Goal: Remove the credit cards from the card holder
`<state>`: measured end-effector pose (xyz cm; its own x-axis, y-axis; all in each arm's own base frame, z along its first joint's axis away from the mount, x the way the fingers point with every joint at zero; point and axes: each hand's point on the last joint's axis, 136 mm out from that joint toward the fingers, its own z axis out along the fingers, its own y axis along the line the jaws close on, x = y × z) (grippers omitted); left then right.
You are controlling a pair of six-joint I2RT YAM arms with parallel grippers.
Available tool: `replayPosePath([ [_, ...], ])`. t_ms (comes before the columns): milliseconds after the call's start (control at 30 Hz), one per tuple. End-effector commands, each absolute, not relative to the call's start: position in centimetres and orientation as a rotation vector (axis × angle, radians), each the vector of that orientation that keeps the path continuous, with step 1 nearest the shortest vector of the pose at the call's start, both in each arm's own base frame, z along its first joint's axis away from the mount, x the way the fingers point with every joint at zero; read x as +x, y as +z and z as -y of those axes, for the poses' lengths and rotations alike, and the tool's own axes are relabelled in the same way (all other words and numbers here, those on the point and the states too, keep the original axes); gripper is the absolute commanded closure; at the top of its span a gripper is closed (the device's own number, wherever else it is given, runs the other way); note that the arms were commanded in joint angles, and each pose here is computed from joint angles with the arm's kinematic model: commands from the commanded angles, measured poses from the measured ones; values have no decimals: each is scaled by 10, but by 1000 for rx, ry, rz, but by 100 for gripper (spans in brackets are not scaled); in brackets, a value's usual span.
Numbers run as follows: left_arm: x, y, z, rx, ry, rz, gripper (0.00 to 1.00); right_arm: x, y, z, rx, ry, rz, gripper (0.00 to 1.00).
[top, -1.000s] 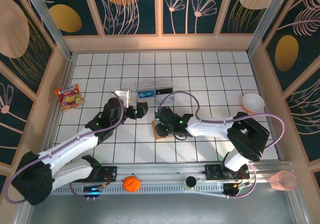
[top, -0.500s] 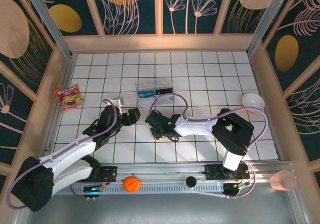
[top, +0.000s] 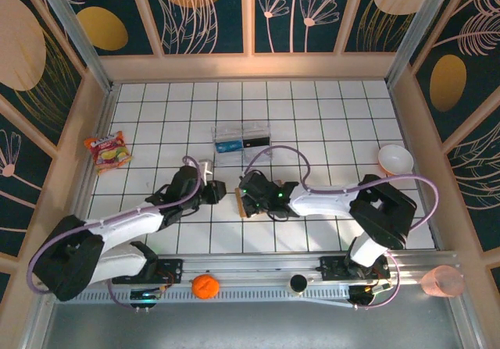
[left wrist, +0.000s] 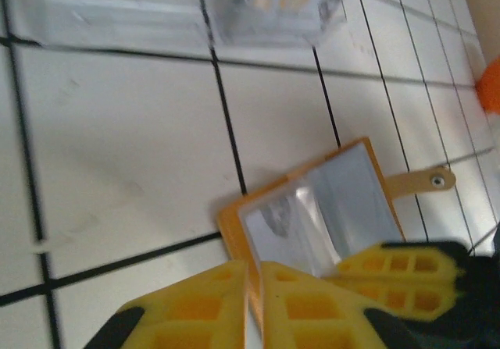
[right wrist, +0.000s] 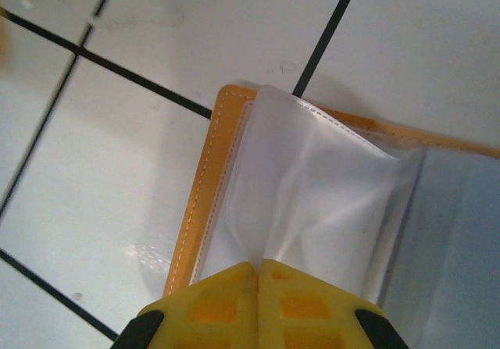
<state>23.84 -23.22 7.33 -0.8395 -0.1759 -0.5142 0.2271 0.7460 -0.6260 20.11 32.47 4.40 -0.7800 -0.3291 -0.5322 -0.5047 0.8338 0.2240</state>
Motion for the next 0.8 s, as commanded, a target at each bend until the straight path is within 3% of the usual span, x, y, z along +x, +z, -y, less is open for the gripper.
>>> replayPosePath([
  [0, 234, 81, 260, 99, -1066, -2355, 89, 204, 64, -339, -536, 701, -2477, 100],
  [433, 226, 55, 285, 139, -1112, -2428, 100, 198, 57, -336, -503, 750, -2509, 100],
  [767, 217, 19, 271, 75, -997, -2582, 100, 200, 56, -323, -440, 710, -2530, 100],
])
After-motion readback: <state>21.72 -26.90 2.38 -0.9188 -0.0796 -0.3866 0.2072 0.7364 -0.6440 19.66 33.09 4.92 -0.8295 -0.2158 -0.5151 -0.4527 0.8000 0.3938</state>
